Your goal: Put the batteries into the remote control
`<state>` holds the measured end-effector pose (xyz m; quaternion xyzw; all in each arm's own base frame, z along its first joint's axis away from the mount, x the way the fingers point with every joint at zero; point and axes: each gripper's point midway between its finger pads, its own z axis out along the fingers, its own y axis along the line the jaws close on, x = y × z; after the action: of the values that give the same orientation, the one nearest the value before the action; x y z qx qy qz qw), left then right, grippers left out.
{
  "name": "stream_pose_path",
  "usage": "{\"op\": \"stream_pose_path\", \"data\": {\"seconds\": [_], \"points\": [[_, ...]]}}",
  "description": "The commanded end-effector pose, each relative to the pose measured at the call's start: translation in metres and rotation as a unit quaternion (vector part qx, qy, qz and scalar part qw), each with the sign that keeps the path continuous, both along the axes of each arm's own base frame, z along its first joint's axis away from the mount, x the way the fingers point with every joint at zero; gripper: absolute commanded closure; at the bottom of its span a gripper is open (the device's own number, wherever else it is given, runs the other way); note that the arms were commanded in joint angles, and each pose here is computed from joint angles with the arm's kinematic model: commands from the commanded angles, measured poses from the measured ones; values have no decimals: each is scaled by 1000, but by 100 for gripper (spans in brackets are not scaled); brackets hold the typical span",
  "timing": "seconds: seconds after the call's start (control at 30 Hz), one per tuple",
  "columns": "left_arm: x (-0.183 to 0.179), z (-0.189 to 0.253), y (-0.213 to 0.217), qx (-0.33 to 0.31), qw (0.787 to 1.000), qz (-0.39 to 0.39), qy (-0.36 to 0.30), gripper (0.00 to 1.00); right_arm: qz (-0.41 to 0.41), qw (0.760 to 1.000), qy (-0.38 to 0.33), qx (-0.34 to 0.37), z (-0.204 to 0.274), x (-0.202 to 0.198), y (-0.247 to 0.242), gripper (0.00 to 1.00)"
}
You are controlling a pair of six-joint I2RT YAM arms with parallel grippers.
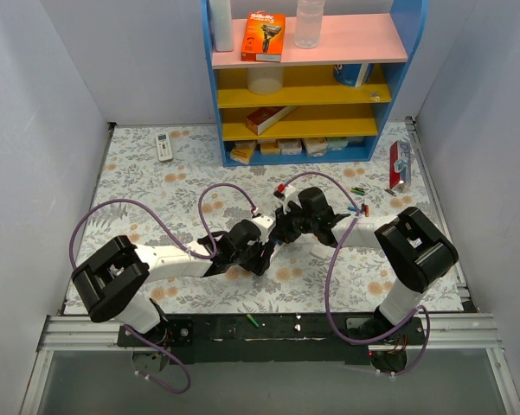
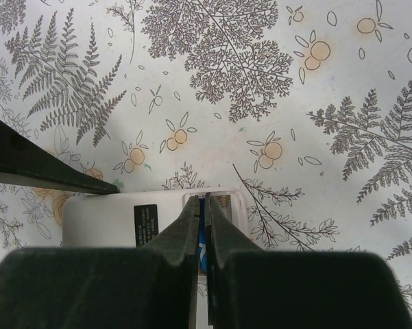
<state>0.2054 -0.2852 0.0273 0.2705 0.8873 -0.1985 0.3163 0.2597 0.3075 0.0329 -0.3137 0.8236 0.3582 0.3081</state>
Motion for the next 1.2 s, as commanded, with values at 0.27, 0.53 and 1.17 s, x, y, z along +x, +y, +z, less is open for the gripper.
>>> {"op": "stream_pose_path", "data": {"seconds": [0.27, 0.53, 1.17], "points": [[13, 9, 10, 4, 999, 33, -18, 66, 21, 961, 173, -213, -80, -89, -69, 94], [11, 7, 8, 2, 1000, 25, -11, 66, 31, 971, 154, -181, -64, -84, -55, 94], [10, 12, 9, 2, 1000, 16, -14, 41, -166, 982, -13, -85, 69, 48, -80, 64]]}}
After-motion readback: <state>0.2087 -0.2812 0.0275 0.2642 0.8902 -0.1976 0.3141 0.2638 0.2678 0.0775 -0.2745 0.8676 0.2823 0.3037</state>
